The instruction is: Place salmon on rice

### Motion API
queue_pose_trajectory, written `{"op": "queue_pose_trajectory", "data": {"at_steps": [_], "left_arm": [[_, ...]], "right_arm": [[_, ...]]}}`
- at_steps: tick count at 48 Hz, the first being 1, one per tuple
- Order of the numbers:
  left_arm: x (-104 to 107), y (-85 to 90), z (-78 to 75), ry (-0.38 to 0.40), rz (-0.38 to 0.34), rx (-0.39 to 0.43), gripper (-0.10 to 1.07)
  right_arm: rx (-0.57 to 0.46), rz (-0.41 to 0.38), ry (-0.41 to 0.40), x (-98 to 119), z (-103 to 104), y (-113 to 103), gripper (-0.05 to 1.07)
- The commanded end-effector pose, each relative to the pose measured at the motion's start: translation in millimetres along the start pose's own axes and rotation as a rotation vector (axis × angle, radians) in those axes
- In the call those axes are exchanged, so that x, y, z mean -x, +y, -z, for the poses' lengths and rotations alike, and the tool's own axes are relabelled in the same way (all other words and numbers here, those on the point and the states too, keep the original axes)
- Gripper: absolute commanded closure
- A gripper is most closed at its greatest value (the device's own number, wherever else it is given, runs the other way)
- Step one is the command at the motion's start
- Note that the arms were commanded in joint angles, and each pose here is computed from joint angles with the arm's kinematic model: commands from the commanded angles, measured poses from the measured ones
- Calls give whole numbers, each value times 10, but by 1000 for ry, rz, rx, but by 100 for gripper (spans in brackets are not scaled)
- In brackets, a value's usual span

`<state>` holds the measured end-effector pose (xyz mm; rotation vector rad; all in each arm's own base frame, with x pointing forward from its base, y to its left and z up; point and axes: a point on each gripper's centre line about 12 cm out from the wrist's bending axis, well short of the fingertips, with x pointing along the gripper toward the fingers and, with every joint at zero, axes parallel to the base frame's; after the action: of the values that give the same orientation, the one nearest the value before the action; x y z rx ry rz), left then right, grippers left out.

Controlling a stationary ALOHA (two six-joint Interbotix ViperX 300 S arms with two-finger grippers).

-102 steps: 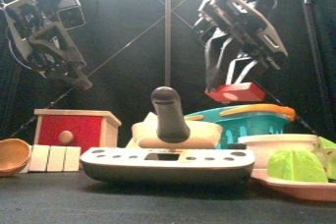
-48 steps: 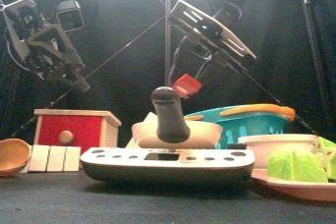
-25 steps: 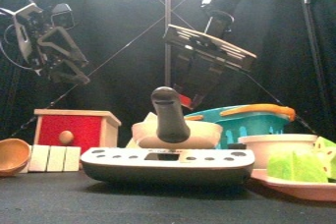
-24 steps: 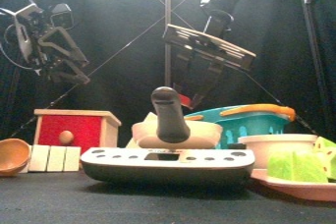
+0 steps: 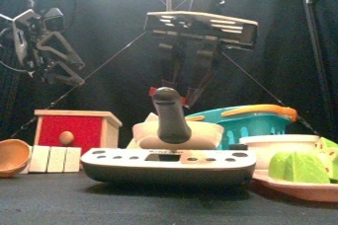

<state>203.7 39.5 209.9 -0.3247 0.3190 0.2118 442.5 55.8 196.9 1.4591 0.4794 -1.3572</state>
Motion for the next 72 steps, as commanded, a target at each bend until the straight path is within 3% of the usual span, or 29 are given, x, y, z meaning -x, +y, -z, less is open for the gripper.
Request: {"op": "queue_pose_trajectory", "data": {"at_steps": [1,39,48,72], "left_arm": [[-2,-10,-41,-12,3,6,11],[2,14,11,-1,-5,23,11],[2,16,17,0,-5,23,11],[3,21,36,5,-7,22,11]], "right_arm": [[-42,-51,6,184,-64,134,41],[-126,38,-11,-27,-201,176,41],[-135,70,-2,-89,-156,138,41],[-138,80,-9,-128,-192,131,41]]}}
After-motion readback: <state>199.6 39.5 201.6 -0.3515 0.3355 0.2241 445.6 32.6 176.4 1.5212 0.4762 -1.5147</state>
